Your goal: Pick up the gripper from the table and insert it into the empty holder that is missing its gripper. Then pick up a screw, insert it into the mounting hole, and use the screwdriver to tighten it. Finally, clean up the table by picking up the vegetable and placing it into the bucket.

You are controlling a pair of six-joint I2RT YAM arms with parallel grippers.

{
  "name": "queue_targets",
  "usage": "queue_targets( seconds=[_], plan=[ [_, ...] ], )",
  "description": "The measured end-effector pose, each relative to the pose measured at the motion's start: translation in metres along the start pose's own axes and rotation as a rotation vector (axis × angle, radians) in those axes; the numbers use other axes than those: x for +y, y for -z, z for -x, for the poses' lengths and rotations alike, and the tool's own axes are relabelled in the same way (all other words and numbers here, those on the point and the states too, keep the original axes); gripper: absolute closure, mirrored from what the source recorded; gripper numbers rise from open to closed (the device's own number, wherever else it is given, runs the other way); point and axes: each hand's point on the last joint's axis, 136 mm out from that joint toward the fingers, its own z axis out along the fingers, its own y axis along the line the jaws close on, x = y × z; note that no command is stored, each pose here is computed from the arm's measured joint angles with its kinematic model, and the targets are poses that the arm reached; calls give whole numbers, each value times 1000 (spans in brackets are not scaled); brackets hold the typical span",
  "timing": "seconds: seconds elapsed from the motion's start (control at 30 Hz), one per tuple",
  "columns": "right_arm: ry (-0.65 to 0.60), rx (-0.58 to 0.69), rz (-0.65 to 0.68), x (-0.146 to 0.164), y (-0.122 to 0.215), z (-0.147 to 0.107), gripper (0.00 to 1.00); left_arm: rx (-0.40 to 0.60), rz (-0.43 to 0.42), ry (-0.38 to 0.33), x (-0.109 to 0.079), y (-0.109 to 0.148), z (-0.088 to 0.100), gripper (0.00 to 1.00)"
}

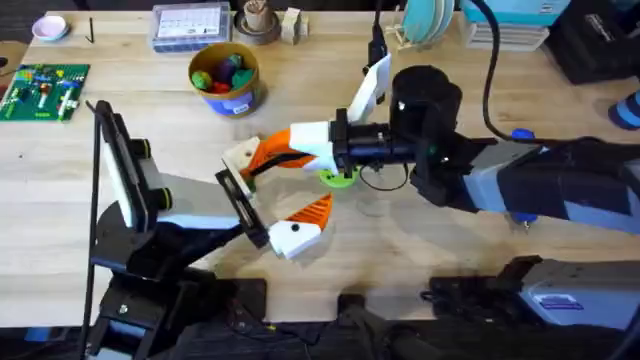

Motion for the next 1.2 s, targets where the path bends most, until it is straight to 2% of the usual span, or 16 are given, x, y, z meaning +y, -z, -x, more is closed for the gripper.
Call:
queue_targets(
  seconds=[0.47, 0.9, 1.2],
  plan=[
    [31, -10, -3, 0, -2, 0, 994, 1, -12, -15, -2, 0, 0, 8],
    [194, 45, 6, 7, -3, -4, 994, 1, -25, -51, -4, 0, 0, 8],
    [237, 52, 11, 8, -3, -4, 994, 1, -24, -62, -4, 1, 0, 8]
  ],
)
